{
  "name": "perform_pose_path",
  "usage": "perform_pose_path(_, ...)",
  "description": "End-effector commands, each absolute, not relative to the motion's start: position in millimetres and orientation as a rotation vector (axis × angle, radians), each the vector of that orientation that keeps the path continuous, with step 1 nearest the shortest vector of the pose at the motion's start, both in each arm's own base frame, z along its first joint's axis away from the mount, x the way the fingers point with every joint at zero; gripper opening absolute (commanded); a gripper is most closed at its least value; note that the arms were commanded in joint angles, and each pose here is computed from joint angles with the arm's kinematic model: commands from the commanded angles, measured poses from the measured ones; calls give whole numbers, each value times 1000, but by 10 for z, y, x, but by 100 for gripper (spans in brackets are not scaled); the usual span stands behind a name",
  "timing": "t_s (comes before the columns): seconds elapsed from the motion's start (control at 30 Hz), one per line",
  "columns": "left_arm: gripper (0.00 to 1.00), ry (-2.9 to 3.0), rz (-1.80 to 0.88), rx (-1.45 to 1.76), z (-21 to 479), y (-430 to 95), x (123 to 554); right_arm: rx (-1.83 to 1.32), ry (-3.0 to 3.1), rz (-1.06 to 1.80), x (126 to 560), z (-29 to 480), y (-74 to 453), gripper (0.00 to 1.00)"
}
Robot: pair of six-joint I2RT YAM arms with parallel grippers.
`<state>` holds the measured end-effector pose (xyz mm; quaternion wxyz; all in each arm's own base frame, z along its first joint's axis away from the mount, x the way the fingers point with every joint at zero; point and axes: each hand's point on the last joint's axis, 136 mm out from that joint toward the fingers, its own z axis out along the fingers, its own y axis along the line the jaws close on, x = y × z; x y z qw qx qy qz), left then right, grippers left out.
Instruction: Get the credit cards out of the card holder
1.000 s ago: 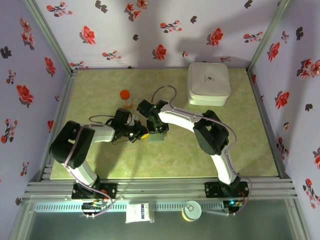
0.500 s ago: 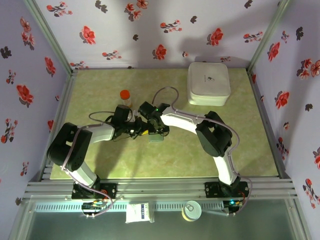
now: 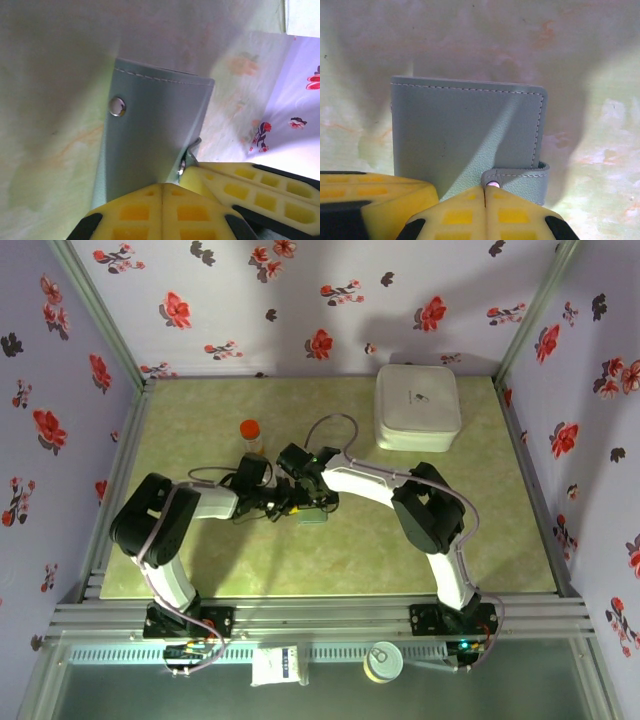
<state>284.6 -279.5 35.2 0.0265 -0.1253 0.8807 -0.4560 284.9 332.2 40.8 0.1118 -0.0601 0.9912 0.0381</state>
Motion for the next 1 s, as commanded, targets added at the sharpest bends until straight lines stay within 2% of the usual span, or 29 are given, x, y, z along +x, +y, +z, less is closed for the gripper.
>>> perform_pose_path(0.0,0,2808,-1386,-381,134,-2763,2663,-168,2922,130,2798,423,3304,0)
perform_pose_path(0.27,0,2995,-1134,-314,-229,-2518,2432,-257,2909,-148,2808,453,3008,0)
perform_pose_path(0.7,0,3153,-884,-265,-552,-2244,2240,-552,2768,-628,2866,565,2728,0)
perform_pose_path(0.87,0,3177,-844,-296,-655,-2143,2189,-582,2718,-674,2893,661,2702,0)
perform_pose_path(0.97,0,3161,-869,-289,-599,-2172,2222,-528,2735,-535,2897,717,2808,0)
